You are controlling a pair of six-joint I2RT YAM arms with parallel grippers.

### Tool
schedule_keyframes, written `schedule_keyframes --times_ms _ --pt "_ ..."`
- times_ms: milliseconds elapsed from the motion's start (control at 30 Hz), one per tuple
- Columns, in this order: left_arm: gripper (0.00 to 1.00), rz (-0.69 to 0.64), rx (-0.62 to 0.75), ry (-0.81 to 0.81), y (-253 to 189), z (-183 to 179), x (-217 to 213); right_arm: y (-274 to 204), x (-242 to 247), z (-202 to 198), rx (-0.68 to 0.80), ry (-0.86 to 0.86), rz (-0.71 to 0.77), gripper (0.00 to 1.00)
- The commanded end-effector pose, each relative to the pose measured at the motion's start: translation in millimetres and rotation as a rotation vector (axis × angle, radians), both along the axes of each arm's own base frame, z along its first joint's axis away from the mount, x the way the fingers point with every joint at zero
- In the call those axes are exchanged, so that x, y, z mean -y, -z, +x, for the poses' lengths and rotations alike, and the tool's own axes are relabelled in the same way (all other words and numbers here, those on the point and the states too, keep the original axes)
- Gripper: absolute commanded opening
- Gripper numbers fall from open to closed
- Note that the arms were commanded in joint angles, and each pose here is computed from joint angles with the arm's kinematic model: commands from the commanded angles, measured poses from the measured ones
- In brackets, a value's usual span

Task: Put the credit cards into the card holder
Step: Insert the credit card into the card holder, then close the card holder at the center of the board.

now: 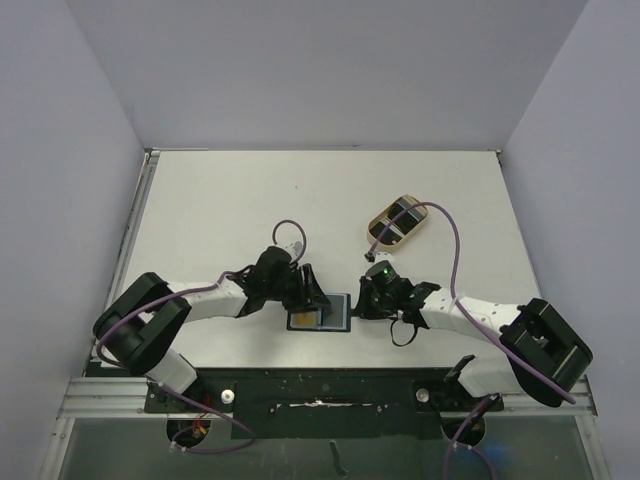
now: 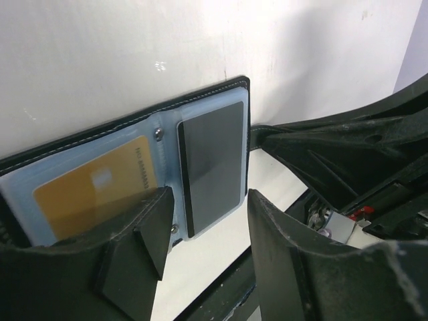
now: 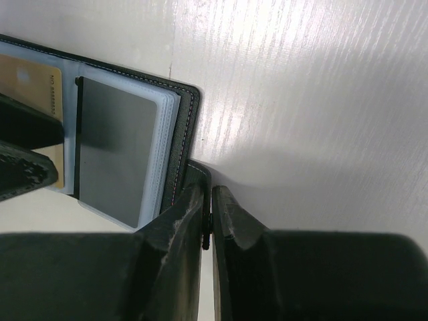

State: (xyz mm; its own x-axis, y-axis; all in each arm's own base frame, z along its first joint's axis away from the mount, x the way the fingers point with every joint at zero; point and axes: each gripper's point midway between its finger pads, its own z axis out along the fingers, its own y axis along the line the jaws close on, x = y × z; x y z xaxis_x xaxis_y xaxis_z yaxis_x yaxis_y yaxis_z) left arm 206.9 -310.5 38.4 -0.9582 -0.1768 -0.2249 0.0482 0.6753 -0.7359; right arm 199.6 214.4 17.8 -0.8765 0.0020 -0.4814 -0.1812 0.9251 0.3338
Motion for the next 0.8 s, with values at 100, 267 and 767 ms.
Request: schedule_keyframes --times_ms 100,267,767 --pt "0.52 0.093 0.109 -0.093 -26 28 -35 -18 -8 12 0.073 0.018 0.049 0.05" --pt "0.55 0.155 0.115 -0.139 -26 31 -58 -18 -9 12 0.075 0.012 0.051 0.05" --pt "0.57 0.220 0.064 -0.216 0 29 -85 -19 -12 13 0.072 0.002 0.053 0.05"
